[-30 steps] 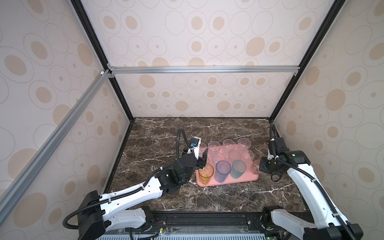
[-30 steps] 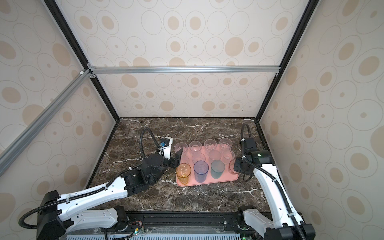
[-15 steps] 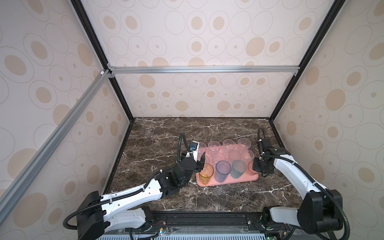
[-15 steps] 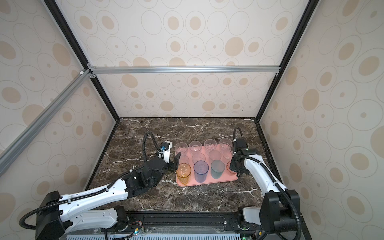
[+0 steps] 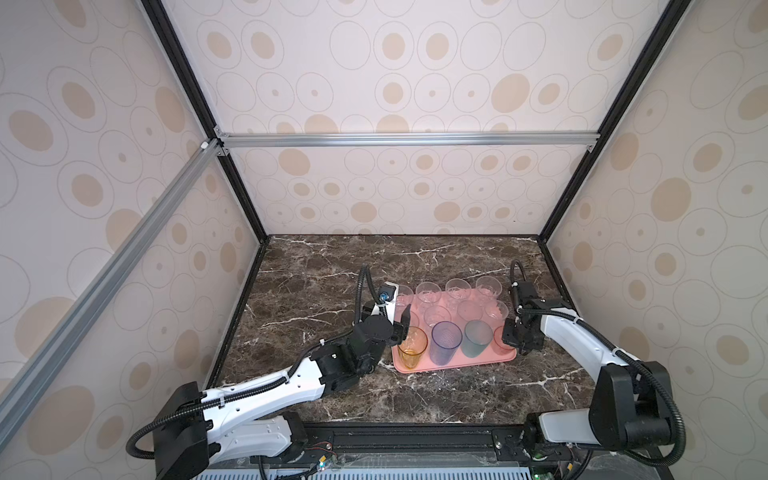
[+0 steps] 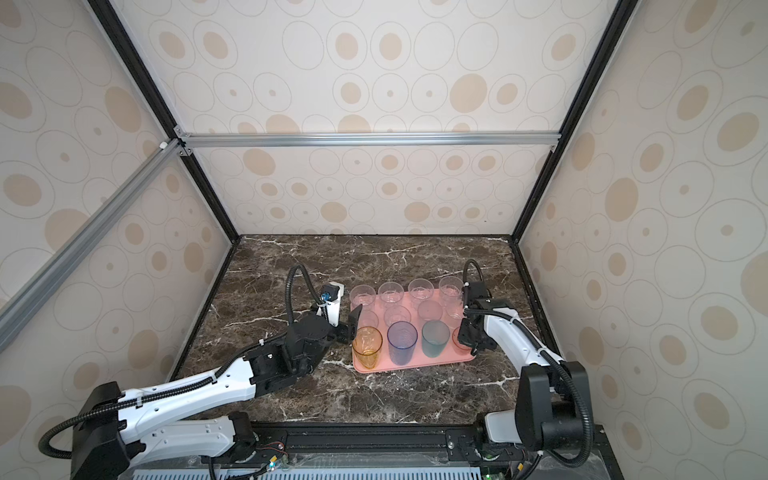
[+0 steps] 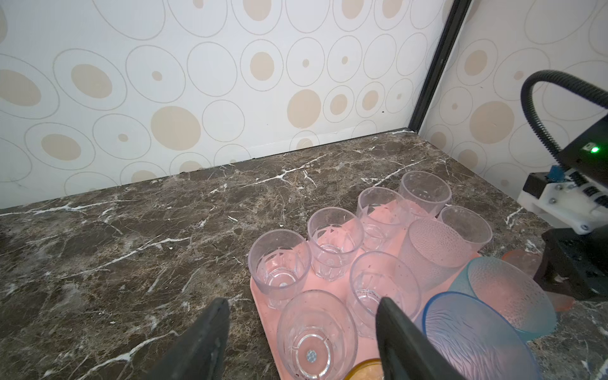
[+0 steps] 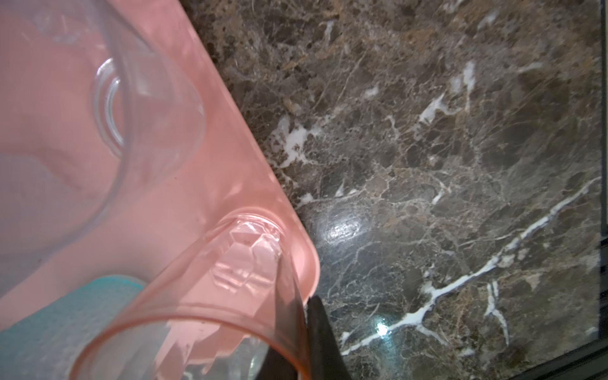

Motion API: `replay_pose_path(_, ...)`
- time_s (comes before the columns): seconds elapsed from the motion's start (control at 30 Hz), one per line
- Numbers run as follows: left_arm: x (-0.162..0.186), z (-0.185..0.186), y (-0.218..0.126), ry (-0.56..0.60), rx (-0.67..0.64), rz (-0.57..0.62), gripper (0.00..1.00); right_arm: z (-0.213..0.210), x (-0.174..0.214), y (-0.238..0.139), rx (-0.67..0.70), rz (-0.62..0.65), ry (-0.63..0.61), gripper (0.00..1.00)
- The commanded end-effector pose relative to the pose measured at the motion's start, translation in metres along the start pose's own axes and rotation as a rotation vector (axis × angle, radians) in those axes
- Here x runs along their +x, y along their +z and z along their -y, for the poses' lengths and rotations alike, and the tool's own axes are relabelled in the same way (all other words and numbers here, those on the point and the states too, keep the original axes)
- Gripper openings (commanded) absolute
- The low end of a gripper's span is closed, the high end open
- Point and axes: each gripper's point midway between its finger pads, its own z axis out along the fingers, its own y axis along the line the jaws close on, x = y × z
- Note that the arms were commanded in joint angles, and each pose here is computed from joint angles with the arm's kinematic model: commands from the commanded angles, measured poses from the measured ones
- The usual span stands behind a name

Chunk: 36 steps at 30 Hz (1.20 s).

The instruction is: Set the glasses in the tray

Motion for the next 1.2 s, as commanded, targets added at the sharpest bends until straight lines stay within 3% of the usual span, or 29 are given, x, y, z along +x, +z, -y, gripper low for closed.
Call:
replay_pose_path(0.0,-0.004,0.001,-0.003,-0.015,-0.006,0.015,0.70,0.002,-0.001,-0.008,0.000,-0.009,-0.006,0.23)
replay_pose_path(0.2,-0.010,-0.007,-0.007,0.014,-0.035,0.027,0.71,0.004,-0.017,-0.061,-0.047,0.090,0.004,0.33)
replay_pose_path(0.43,-0.032,-0.027,-0.025,0.075,-0.100,0.071,0.72,-0.003,-0.054,-0.161,-0.231,0.348,0.072,0.38)
replay_pose_path(0.57,-0.037,-0.046,-0.037,0.098,-0.167,0.107,0.73,-0.006,-0.075,-0.195,-0.332,0.543,0.129,0.54)
replay_pose_path(0.67,-0.037,-0.063,-0.047,0.091,-0.213,0.142,0.74,-0.010,-0.091,-0.187,-0.367,0.704,0.132,0.67)
replay_pose_path(0.8,-0.031,-0.083,-0.054,0.092,-0.264,0.166,0.74,-0.021,-0.100,-0.170,-0.431,0.865,0.132,0.72)
replay_pose_path(0.93,-0.014,-0.120,-0.058,0.158,-0.398,0.191,0.80,0.000,-0.109,-0.140,-0.269,0.911,0.194,0.72)
replay_pose_path(1.1,0.004,-0.206,-0.064,0.171,-0.689,0.205,0.84,0.026,-0.125,-0.109,-0.045,0.952,0.257,0.72)
replay_pose_path(1.17,0.018,-0.237,-0.070,0.166,-0.807,0.177,0.84,0.028,-0.129,-0.091,0.003,0.914,0.244,0.72)
